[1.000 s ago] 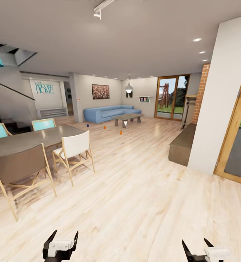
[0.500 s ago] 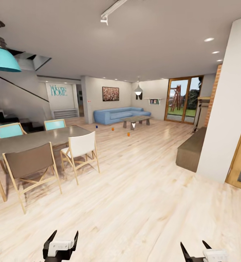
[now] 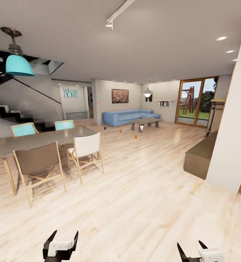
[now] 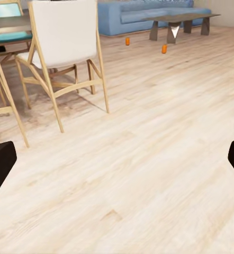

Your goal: Put the three can of soda from the living room inside the tash can in the kitchen.

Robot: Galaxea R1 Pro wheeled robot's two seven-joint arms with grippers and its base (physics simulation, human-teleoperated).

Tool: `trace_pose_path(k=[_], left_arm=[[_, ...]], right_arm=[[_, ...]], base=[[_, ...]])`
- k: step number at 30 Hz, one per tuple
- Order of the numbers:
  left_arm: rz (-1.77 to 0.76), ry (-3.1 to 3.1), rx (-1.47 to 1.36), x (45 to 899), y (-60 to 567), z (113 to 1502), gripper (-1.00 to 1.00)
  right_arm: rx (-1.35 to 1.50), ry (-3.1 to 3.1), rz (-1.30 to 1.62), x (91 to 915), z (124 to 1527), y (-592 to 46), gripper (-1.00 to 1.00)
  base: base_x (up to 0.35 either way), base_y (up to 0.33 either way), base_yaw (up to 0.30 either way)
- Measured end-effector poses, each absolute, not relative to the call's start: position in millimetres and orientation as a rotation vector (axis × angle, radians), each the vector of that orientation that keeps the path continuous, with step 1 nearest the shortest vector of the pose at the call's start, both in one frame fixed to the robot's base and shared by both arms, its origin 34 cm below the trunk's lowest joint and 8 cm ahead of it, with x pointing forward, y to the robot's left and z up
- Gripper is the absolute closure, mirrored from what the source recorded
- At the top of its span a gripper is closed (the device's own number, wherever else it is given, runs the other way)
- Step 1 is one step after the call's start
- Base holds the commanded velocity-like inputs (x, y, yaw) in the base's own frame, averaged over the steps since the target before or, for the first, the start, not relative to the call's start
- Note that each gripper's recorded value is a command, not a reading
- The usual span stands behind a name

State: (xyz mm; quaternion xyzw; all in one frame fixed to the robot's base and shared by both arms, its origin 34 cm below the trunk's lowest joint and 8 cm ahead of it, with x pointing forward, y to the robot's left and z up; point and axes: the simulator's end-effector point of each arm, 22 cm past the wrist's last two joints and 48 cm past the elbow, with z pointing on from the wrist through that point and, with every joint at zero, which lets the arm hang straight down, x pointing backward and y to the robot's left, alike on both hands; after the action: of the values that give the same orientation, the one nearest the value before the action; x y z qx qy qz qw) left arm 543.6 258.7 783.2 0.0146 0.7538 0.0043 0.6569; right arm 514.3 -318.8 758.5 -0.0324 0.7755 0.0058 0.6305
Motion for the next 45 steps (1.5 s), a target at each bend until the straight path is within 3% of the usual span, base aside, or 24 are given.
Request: trace_pose_path(k=[24,45], left_arm=[[0.010,1.696,0.032,544.2,258.8,787.9,-1.00],[0.009,1.694,0.032,544.3,258.7,788.5,-1.00]], right_arm=[[-0.076,1.765,0.015,515.1,762.3,-317.7,-1.00],[-0.069,1.764,0.016,515.1,762.6,-318.8,-1.00]], base=[[0.231,-0.229,0.060],[0.255,-0.018,0.000]])
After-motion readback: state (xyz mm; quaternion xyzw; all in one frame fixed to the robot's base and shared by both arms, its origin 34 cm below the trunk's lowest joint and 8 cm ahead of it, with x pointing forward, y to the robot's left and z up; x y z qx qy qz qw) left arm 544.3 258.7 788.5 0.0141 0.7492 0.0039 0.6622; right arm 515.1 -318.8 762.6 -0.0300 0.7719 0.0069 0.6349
